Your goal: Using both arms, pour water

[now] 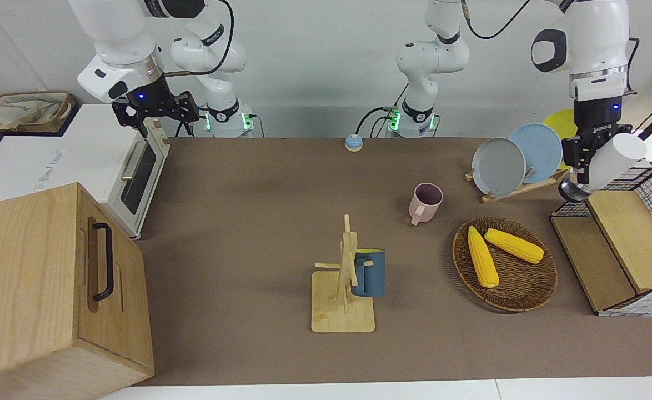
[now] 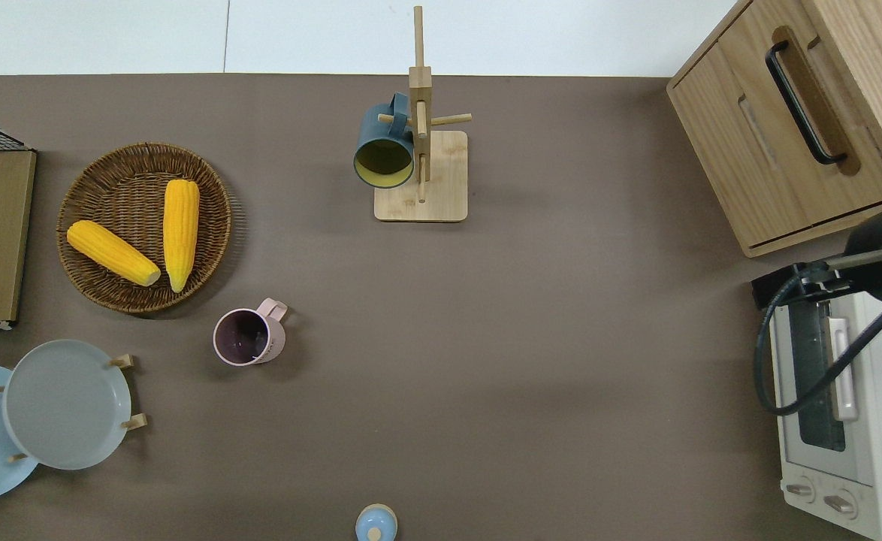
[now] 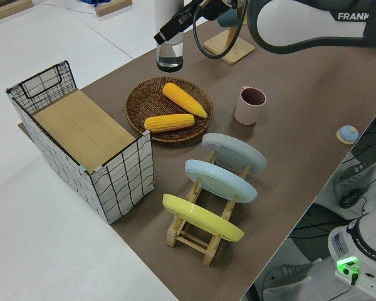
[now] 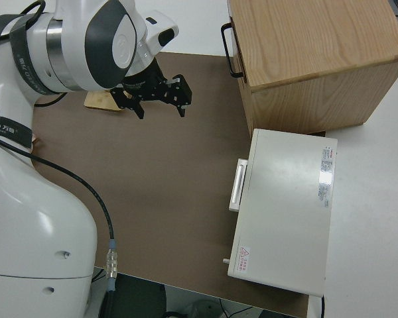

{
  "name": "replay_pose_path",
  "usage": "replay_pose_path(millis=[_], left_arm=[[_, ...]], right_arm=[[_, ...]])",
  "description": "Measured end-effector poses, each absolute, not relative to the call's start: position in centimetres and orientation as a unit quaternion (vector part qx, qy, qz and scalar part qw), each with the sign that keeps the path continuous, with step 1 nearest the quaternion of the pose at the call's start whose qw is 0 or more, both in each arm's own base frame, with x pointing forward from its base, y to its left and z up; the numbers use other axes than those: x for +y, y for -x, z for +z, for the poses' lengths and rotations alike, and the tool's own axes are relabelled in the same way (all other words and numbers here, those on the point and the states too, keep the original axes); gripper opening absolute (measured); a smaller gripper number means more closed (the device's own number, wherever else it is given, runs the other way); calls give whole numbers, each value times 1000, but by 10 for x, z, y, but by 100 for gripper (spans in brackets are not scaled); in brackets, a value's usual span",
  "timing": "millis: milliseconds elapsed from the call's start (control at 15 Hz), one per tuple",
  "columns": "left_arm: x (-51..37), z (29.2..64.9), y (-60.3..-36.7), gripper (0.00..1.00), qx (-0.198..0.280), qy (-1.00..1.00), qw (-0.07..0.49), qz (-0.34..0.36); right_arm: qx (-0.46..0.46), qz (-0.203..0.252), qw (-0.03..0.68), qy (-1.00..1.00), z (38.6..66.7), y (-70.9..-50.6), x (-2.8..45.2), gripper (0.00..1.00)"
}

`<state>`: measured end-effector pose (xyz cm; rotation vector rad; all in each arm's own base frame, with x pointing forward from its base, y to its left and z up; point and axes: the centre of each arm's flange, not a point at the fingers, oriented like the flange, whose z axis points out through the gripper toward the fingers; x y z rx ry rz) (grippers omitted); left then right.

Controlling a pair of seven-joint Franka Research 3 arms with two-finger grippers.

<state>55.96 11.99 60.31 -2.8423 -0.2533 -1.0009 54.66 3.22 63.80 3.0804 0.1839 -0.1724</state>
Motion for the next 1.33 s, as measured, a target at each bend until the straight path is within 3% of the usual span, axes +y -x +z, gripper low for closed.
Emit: replay_pose_path(millis=[467,1333], left_arm=[[218,616,-557,64,-60,947,20,-315],[319,576,-568,64,-34,950,2,-311]], right_arm=[[59,-56,25,-996,638,-547,32,99],[59,-56,25,-996,638,-547,32,99]])
